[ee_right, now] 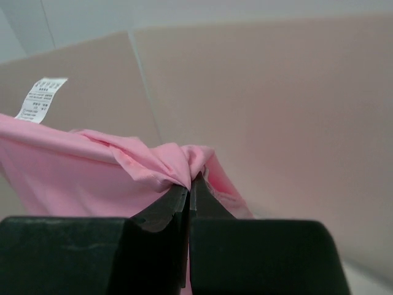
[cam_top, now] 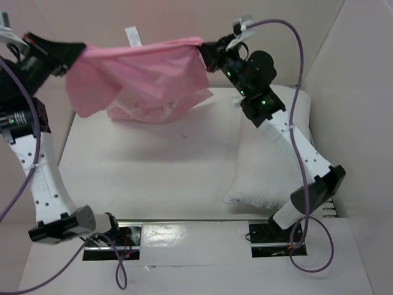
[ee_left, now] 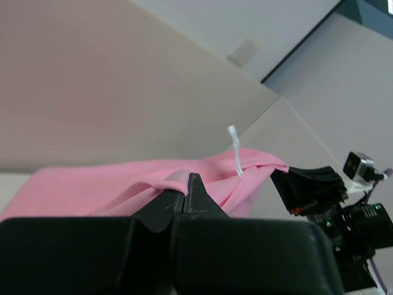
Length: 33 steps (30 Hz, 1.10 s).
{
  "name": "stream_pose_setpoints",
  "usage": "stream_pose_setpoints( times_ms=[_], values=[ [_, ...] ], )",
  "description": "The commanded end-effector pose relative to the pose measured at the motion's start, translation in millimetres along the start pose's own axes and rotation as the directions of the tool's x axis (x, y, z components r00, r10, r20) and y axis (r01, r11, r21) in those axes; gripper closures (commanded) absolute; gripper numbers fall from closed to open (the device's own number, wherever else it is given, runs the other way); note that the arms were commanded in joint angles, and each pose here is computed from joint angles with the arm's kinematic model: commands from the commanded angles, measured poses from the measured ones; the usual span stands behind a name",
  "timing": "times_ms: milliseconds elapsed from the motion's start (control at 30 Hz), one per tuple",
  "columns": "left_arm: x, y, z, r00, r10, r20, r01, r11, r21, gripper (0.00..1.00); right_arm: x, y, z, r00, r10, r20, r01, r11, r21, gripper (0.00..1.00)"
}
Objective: Put the pillow into the pillowcase
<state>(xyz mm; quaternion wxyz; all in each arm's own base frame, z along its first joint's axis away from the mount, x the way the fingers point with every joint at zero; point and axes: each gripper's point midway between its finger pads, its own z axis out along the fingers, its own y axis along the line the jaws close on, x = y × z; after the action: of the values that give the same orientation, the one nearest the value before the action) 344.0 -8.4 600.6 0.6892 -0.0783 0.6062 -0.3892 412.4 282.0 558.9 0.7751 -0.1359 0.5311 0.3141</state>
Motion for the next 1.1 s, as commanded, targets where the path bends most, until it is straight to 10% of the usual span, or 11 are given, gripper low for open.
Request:
stream_pose_setpoints(
  times_ms=[0,133,233,367,600,1067],
  values=[
    [56,5,-33,0.992,-0.038,-0.123,0.035,0.999,-0.023,1.00,-2,-16,-45,0.996,0.077,-0.036,-0.076,0.997,0.028,1.00],
    [145,23,-56,0.954,-0.138,-0.266,0.115,0.988,-0.100,0.96,129,-48,-107,0.907,0.210,-0.365,-0.160,0.974,0.162,1.00],
    [212,49,-76,0.896,-0.231,-0.379,0.151,0.962,-0.229,0.31,195,-74,-147,0.753,0.300,-0.586,-0.184,0.950,0.251,0.98],
    [234,84,-92,0.889,-0.239,-0.390,0.085,0.924,-0.372,0.07,242,-95,-172,0.583,0.328,-0.743,-0.123,0.940,0.319,0.26],
    [237,158,-72,0.882,-0.223,-0.414,-0.057,0.824,-0.564,0.11,249,-74,-155,0.563,0.274,-0.779,-0.010,0.945,0.326,0.12],
    [343,349,-18,0.733,-0.413,-0.541,-0.229,0.599,-0.767,0.08,386,140,-212,0.204,0.084,-0.975,-0.096,0.993,0.065,0.00]
  ],
)
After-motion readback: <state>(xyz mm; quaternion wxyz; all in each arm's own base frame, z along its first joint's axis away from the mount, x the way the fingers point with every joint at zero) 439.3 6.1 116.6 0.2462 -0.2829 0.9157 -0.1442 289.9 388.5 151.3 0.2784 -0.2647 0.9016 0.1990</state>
